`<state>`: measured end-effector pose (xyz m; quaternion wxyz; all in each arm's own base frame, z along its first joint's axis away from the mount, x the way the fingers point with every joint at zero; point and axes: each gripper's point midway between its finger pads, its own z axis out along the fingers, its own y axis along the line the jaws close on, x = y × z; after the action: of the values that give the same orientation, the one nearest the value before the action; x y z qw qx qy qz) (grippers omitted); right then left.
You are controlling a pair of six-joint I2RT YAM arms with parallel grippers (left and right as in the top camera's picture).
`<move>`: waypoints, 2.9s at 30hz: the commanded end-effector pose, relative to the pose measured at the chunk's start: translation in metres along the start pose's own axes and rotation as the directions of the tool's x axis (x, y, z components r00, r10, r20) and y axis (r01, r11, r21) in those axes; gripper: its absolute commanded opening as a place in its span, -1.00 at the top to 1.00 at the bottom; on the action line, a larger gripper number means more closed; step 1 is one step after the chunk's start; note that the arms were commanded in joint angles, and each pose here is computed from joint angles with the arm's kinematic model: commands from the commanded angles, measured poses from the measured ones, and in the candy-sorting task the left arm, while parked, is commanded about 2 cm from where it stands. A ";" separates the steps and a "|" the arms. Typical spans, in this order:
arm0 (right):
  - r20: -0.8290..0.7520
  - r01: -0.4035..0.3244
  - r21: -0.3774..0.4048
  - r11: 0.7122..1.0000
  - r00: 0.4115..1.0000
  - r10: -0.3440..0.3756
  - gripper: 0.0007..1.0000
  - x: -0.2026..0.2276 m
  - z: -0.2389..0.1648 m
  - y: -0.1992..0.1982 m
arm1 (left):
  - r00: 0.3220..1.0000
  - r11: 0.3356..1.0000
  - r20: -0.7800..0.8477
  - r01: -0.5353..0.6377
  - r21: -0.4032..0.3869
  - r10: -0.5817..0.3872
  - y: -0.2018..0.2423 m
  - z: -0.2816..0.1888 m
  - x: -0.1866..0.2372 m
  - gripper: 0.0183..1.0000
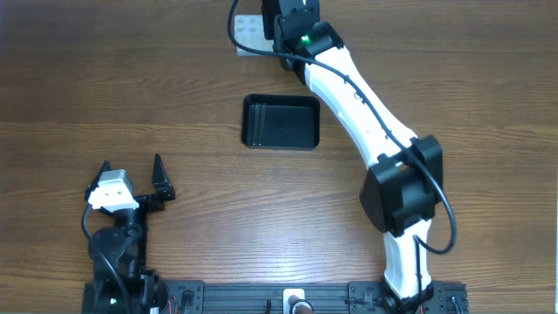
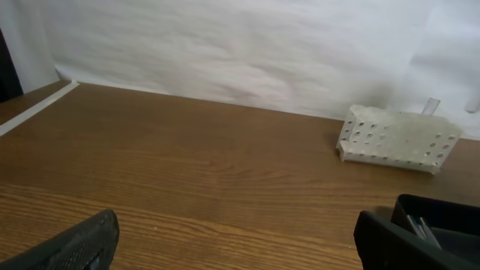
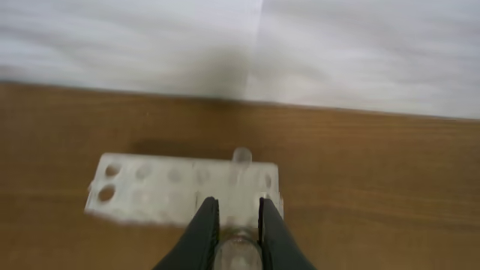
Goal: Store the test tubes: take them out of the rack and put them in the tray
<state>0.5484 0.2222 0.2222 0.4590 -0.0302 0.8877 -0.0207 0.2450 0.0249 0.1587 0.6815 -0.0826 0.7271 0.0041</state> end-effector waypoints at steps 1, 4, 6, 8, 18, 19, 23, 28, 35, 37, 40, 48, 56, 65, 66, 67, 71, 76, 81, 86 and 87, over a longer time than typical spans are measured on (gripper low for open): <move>-0.060 -0.113 -0.084 0.990 0.992 0.108 0.98 -0.003 -0.039 0.011 | 1.000 1.000 0.001 -0.018 0.007 0.018 -0.001 0.000 0.001 -1.00; -0.183 -0.154 -0.088 0.984 0.974 0.136 0.98 0.025 -0.046 0.013 | 1.000 1.000 0.001 -0.018 0.007 0.018 -0.001 0.000 0.001 -1.00; -0.262 -0.170 -0.072 0.983 0.954 0.146 0.98 0.044 -0.050 0.012 | 1.000 1.000 0.001 -0.018 0.007 0.018 -0.001 0.000 0.001 -1.00; -0.329 -0.178 -0.048 0.983 0.932 0.152 0.98 0.061 -0.054 0.009 | 1.000 1.000 0.001 -0.018 0.007 0.018 -0.001 0.000 0.001 -0.99; -0.543 -0.129 0.022 0.991 0.831 0.120 0.98 0.118 -0.069 -0.007 | 1.000 1.000 0.001 -0.018 0.007 0.018 -0.001 0.000 0.001 -1.00; -0.562 -0.132 0.017 0.991 0.819 0.118 0.98 0.123 -0.069 -0.006 | 1.000 1.000 0.001 -0.018 0.007 0.018 -0.001 0.000 0.001 -0.99; -0.644 -0.152 -0.009 0.988 0.757 0.111 0.98 0.144 -0.066 0.001 | 1.000 1.000 0.001 -0.018 0.007 0.018 -0.001 0.000 0.001 -1.00; -0.715 -0.138 0.007 0.990 0.691 0.102 0.98 0.171 -0.059 0.001 | 1.000 1.000 0.001 -0.018 0.007 0.018 -0.001 0.000 0.001 -1.00; -0.749 -0.125 0.029 0.992 0.655 0.105 0.98 0.191 -0.043 0.000 | 1.000 1.000 0.001 -0.018 0.007 0.018 -0.001 0.000 0.001 -1.00; -0.750 -0.126 0.032 0.992 0.652 0.107 0.98 0.193 -0.038 0.000 | 1.000 1.000 0.001 -0.018 0.007 0.018 -0.001 0.000 0.001 -1.00; -0.747 -0.131 0.036 0.991 0.655 0.114 0.98 0.193 -0.033 -0.001 | 1.000 1.000 0.001 -0.018 0.007 0.018 -0.001 0.000 0.001 -1.00; -0.733 -0.153 0.050 0.987 0.665 0.141 0.98 0.189 -0.023 -0.009 | 1.000 1.000 0.001 -0.018 0.007 0.018 -0.001 0.000 0.001 -1.00; -0.754 -0.143 0.067 0.987 0.640 0.144 0.98 0.205 -0.011 -0.011 | 1.000 1.000 0.001 -0.018 0.007 0.018 -0.001 0.000 0.001 -1.00; -0.757 -0.142 0.070 0.987 0.637 0.145 0.98 0.212 -0.001 -0.009 | 1.000 1.000 0.001 -0.018 0.007 0.018 -0.001 0.000 0.001 -1.00; -0.757 -0.143 0.070 0.987 0.637 0.145 0.98 0.213 0.000 -0.008 | 1.000 1.000 0.001 -0.018 0.007 0.018 -0.001 0.000 0.001 -1.00; -0.757 -0.144 0.068 0.987 0.637 0.146 0.98 0.213 0.001 -0.008 | 1.000 1.000 0.001 -0.018 0.007 0.018 -0.001 0.000 0.001 -1.00; -0.759 -0.151 0.062 0.987 0.634 0.145 0.98 0.217 0.007 -0.004 | 1.000 1.000 0.001 -0.018 0.007 0.018 -0.001 0.000 0.001 -1.00; -0.764 -0.151 0.062 0.987 0.629 0.145 0.98 0.225 0.015 -0.002 | 1.000 1.000 0.001 -0.018 0.007 0.018 -0.001 0.000 0.001 -0.99; -0.760 -0.154 0.060 0.986 0.634 0.145 0.97 0.227 0.020 -0.001 | 1.000 1.000 0.001 -0.018 0.007 0.018 -0.001 0.000 0.001 -1.00; -0.762 -0.153 0.062 0.986 0.631 0.146 0.98 0.232 0.026 0.000 | 1.000 1.000 0.001 -0.018 0.007 0.018 -0.001 0.000 0.001 -1.00; -0.763 -0.152 0.063 0.986 0.630 0.146 0.97 0.233 0.027 0.000 | 1.000 1.000 0.001 -0.018 0.007 0.018 -0.001 0.000 0.001 -1.00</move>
<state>0.4348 0.2067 0.0375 0.0547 0.0473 0.9972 0.0165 0.2450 0.0248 0.1586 0.6814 -0.0825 0.7272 0.0040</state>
